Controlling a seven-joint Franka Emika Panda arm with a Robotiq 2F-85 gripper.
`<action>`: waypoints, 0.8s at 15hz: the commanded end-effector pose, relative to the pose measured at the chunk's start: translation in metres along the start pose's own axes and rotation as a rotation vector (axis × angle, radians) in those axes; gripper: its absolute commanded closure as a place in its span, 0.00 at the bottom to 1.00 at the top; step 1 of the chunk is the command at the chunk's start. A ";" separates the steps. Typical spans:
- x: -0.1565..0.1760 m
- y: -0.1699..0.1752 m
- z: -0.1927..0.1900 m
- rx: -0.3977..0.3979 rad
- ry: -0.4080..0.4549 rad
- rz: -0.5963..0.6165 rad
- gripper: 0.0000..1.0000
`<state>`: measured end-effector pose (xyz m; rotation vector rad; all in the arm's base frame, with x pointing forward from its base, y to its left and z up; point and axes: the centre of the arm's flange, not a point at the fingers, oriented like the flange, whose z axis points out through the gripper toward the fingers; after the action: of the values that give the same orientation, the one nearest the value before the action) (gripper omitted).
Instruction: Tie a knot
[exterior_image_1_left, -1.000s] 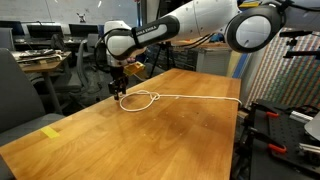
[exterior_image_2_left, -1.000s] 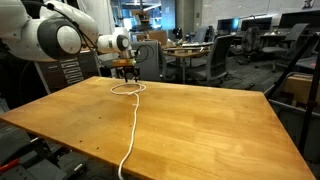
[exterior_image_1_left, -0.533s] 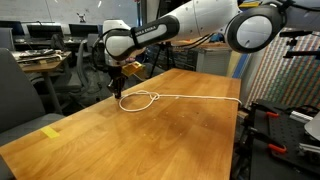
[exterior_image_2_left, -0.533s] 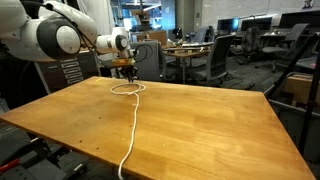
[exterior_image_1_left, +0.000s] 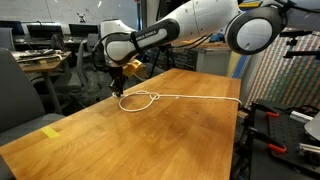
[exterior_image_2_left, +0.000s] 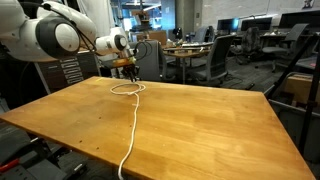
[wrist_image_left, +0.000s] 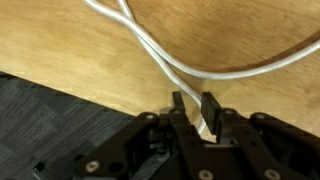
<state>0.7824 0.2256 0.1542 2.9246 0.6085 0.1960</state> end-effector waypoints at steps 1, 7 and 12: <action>0.027 -0.002 0.001 -0.041 0.000 -0.012 0.41; 0.038 -0.005 0.003 -0.039 -0.011 -0.021 0.00; 0.047 -0.006 0.009 -0.035 -0.031 -0.030 0.00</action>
<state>0.7789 0.2312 0.1525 2.9006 0.6260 0.1701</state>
